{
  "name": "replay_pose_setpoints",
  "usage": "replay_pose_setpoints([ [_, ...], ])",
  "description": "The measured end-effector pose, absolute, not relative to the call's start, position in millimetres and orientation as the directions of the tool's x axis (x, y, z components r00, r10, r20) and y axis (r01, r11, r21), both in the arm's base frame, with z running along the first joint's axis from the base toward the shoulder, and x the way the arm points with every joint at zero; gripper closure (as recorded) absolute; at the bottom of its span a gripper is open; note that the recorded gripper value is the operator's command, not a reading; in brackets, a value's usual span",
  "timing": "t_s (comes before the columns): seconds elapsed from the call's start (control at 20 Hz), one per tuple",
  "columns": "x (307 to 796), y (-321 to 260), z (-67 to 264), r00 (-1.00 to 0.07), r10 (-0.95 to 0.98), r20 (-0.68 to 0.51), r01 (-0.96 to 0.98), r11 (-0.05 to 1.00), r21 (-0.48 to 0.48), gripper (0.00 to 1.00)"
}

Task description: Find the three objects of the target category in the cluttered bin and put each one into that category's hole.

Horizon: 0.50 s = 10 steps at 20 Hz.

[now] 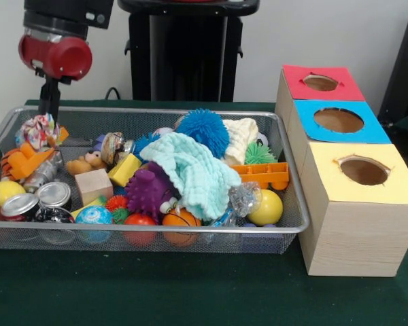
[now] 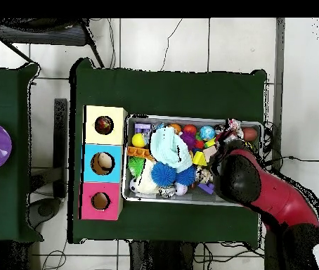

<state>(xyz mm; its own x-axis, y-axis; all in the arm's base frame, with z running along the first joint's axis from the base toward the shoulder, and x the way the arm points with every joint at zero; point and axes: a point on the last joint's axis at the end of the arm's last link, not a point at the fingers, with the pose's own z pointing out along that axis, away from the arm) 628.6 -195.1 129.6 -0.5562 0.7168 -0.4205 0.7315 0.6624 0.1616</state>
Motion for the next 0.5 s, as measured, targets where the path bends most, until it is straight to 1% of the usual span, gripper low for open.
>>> replay_pose_setpoints([
  [0.25, 651.2, -161.0, 162.4, -0.557, 0.692, -0.459, 0.698, 0.689, 0.193, 1.0],
  [0.5, 671.3, -110.4, 180.0, -0.568, 0.679, -0.465, 0.664, 0.712, 0.23, 1.0],
])
